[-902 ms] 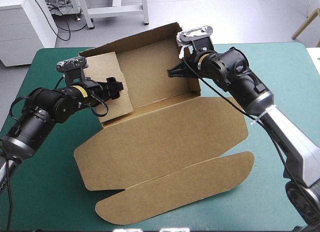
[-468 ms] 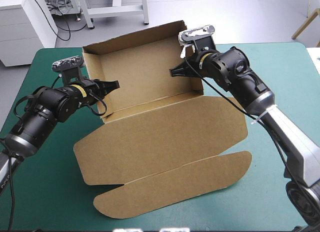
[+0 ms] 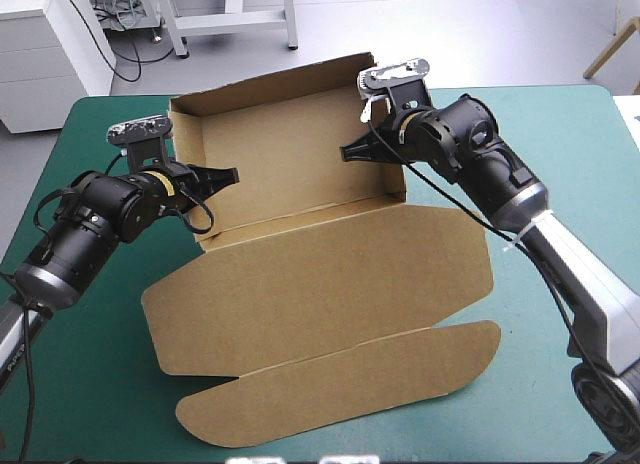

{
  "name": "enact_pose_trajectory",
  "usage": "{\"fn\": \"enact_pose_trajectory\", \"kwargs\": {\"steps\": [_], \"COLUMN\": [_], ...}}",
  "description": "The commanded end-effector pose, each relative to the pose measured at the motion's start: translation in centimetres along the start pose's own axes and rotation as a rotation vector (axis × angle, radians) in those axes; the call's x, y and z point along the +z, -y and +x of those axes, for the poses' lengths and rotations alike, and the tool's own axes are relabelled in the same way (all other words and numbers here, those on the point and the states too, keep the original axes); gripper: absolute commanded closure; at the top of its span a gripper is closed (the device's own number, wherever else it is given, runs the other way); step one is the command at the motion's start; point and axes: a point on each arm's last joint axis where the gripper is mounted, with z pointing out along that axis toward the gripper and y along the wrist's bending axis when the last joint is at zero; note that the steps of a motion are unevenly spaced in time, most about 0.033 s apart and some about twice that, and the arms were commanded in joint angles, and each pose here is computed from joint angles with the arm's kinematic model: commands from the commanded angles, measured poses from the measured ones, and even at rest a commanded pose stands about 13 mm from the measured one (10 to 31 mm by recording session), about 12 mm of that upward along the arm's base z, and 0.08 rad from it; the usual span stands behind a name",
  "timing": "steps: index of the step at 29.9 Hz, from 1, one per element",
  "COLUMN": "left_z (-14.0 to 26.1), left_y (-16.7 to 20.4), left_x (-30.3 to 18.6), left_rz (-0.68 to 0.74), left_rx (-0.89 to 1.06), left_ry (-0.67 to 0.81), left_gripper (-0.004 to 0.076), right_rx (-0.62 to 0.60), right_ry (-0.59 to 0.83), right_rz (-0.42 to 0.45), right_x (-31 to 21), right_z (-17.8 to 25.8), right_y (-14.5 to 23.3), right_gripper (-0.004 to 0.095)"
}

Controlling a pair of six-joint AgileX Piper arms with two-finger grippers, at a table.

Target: Fold the box

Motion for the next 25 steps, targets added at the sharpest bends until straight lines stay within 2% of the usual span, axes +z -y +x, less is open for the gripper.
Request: {"fn": "enact_pose_trajectory", "kwargs": {"steps": [1,3,7,11,18,25], "left_z": [-1.7,-2.1,-3.3,-3.6,-2.7,-1.5], "left_y": [1.3,1.6,2.6,3.5,4.3,3.9], "left_x": [-1.4,-0.4,2.0,5.0,9.5,11.5], "left_rz": [0.076,0.048,-0.01,-0.032,-0.05,-0.102], "left_rx": [0.034,0.058,0.098,0.109,0.131,0.173], "left_ry": [0.077,0.037,-0.064,-0.172,-0.338,-0.454], "left_gripper": [0.0734,0.0734,0.0734,0.0734,0.0734,0.0734], "right_rx": [0.007,0.038,0.085,0.09,0.058,0.099], "right_ry": [0.053,0.015,-0.122,-0.268,-0.383,-0.45], "right_rz": [0.0,0.002,-0.047,-0.032,-0.031,-0.024], "right_x": [-2.7,-2.3,-0.6,1.4,4.6,7.5], "right_z": [-0.9,-0.6,0.4,1.7,3.0,4.0], "right_y": [0.4,0.7,1.6,2.5,2.2,3.2], "right_gripper": [0.0908,0.0908,0.0911,0.0911,0.0912,0.0912]}}
